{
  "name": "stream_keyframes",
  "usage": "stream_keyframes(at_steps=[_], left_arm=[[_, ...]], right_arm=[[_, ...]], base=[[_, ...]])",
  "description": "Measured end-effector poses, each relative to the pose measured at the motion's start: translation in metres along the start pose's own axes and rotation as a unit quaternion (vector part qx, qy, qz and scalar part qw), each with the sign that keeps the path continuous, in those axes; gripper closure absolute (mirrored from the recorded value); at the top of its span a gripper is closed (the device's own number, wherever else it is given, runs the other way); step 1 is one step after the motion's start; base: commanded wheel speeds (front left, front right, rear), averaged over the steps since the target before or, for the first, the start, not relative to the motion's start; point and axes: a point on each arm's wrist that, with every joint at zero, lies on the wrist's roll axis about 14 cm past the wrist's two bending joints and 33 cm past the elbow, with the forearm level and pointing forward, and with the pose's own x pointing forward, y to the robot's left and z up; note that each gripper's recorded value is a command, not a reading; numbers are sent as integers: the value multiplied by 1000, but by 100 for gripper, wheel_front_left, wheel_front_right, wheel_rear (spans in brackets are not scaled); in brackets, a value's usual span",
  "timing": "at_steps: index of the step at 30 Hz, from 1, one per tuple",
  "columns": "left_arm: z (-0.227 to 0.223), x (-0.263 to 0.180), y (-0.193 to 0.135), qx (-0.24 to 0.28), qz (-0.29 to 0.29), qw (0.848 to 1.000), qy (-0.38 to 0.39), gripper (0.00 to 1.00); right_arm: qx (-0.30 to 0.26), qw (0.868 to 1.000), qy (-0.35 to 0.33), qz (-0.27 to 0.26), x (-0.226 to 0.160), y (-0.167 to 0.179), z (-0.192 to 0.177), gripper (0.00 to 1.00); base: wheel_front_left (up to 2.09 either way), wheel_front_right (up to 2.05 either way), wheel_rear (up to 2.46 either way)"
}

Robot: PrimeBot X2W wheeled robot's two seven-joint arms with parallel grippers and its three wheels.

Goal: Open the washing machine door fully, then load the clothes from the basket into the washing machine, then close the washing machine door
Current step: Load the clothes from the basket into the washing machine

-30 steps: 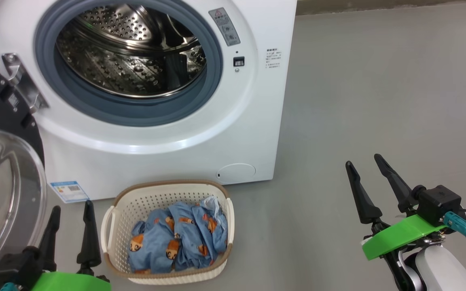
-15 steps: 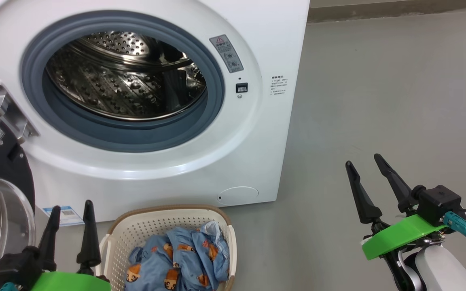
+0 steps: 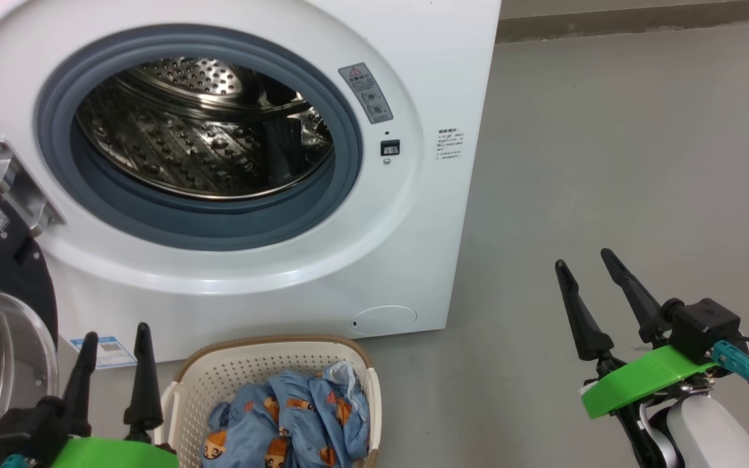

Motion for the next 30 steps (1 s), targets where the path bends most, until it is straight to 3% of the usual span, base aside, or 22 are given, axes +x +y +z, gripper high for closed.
stream_keyframes(at_steps=[30], left_arm=[[-11, 4, -2, -2, -2, 1000, 15, 0]], right_arm=[[2, 1000, 13, -7, 0, -6, -9, 0]], base=[[0, 0, 0]])
